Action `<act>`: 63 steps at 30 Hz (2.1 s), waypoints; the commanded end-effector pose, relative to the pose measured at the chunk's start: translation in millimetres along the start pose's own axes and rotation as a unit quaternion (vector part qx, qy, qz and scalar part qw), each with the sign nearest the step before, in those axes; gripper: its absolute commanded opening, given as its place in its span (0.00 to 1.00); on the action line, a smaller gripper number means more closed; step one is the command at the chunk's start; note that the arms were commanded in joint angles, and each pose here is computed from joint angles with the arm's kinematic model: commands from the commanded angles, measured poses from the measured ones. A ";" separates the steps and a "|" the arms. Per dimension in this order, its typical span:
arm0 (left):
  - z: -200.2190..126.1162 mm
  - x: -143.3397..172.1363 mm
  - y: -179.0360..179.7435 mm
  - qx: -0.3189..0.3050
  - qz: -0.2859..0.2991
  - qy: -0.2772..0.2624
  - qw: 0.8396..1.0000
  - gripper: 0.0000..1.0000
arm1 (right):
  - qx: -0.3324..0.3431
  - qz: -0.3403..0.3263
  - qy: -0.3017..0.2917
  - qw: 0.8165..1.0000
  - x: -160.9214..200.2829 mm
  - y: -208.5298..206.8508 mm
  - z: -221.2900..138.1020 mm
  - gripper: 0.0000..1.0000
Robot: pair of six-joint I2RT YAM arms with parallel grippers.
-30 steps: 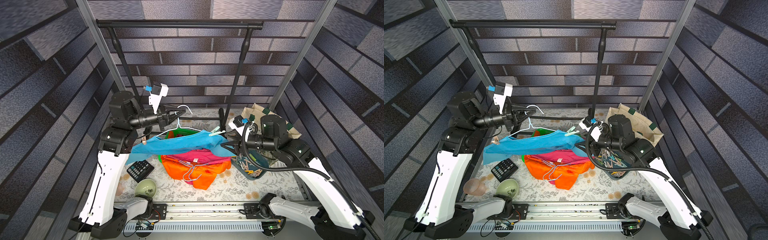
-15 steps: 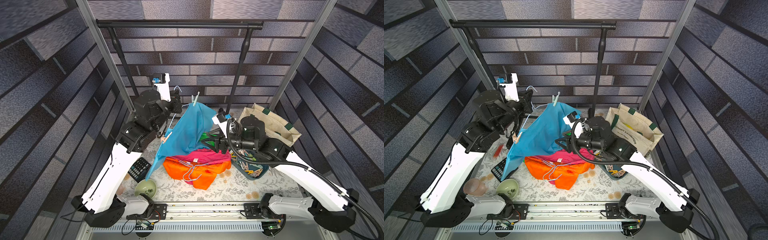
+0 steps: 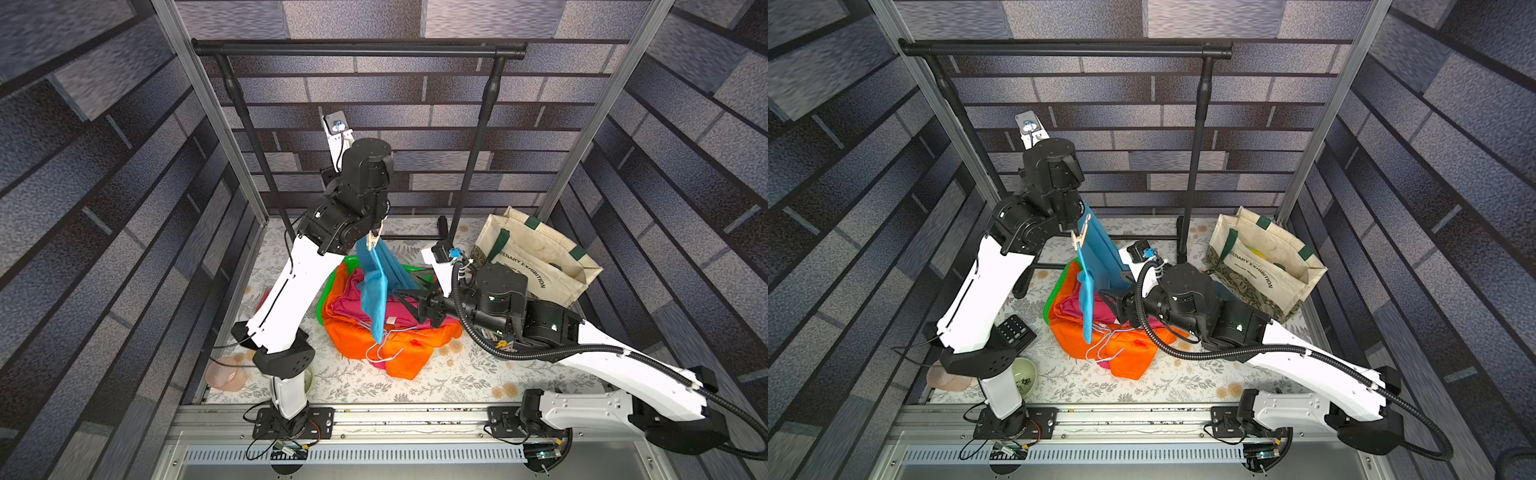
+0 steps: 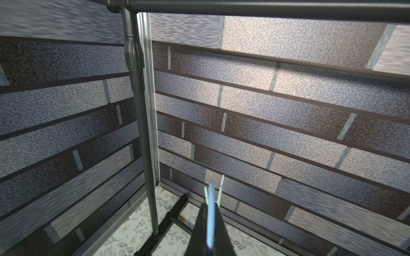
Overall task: Use clothespins to secure the t-shirt on both sides of the hanger
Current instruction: Hang the hanger on the clothesline.
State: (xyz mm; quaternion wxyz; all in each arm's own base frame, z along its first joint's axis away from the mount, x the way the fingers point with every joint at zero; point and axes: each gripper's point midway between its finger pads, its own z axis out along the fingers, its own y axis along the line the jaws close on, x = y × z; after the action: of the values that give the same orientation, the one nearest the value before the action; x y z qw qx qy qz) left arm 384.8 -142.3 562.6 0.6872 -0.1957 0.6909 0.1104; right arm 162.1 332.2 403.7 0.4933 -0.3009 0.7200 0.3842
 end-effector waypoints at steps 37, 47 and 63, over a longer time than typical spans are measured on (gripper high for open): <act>-27.8 -9.3 -33.5 0.336 -0.062 0.112 0.933 1.00 | 0.218 0.017 -0.050 0.975 -29.6 -88.6 23.9 0.00; -55.3 -23.7 -0.1 0.416 -0.079 0.071 0.903 1.00 | 0.295 -0.032 -0.090 0.951 -75.4 -130.1 -20.8 0.00; -73.4 26.0 63.4 0.404 -0.077 0.008 0.911 1.00 | 0.263 -0.140 -0.255 0.920 -240.4 -76.6 -106.7 0.00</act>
State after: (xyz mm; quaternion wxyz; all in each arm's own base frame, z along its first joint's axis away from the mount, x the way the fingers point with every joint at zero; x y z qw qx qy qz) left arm 285.3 -112.5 540.9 0.7204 0.0233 0.6492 -0.2428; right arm 252.0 209.1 608.7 0.7499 -0.1388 0.6231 0.1739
